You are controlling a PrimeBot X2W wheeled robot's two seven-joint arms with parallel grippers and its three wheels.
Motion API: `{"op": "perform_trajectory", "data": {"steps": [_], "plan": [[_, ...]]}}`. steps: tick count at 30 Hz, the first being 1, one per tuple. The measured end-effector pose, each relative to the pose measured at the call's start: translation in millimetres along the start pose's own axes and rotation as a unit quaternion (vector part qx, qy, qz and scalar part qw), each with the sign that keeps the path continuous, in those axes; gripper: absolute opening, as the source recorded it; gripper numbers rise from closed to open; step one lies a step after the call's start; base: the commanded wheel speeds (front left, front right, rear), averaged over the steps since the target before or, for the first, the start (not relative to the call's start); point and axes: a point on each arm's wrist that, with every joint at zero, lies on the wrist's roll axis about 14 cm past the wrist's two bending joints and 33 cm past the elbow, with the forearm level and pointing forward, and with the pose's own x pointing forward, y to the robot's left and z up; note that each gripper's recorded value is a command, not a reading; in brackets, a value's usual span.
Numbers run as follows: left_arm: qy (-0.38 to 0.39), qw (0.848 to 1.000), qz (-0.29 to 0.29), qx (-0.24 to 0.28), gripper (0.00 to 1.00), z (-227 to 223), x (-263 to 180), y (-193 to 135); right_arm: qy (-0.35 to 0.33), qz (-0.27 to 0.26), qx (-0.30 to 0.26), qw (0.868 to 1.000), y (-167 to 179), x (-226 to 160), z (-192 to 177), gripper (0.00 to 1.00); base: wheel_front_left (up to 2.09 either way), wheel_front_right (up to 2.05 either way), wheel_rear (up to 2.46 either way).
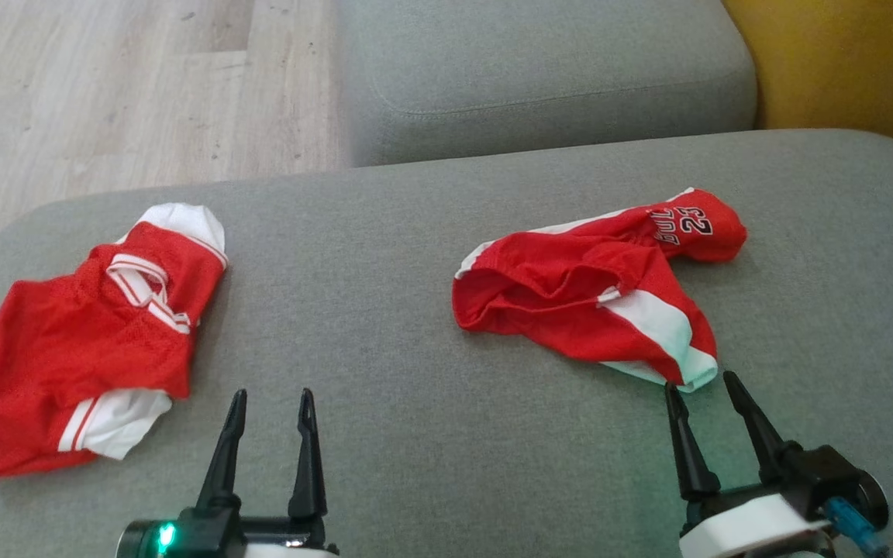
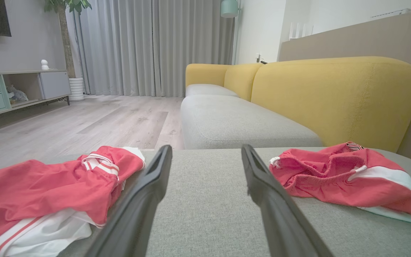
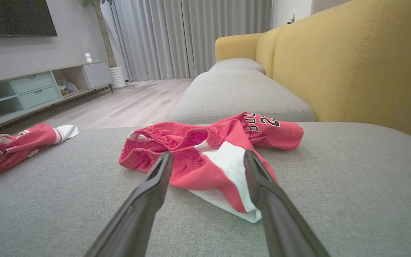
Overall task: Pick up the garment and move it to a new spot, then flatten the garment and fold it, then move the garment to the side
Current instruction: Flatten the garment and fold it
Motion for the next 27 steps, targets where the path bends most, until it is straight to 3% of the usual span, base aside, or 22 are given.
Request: {"op": "perform_trajectory", "data": {"steps": [10,17,21,27], "plan": [[0.013,0.999,-0.032,0.004,1.00,-8.3,9.6,-18.3,-0.003,-0.017,0.004,1.000,-7.6,-7.5,1.4,1.00,0.00,0.00,0.00],[0.030,0.991,-0.131,0.020,1.00,-24.1,30.4,-69.8,-0.007,-0.040,0.004,0.999,-20.0,-8.0,5.0,1.00,0.00,0.00,0.00],[0.014,0.975,-0.216,0.042,1.00,-24.3,62.1,-115.2,-0.018,-0.056,0.000,0.998,-32.6,1.2,14.4,1.00,0.00,0.00,0.00],[0.031,0.938,-0.337,0.079,1.00,-55.1,89.9,-178.7,-0.006,-0.095,0.006,0.995,-56.2,-1.3,9.6,1.00,0.00,0.00,0.00]]}}
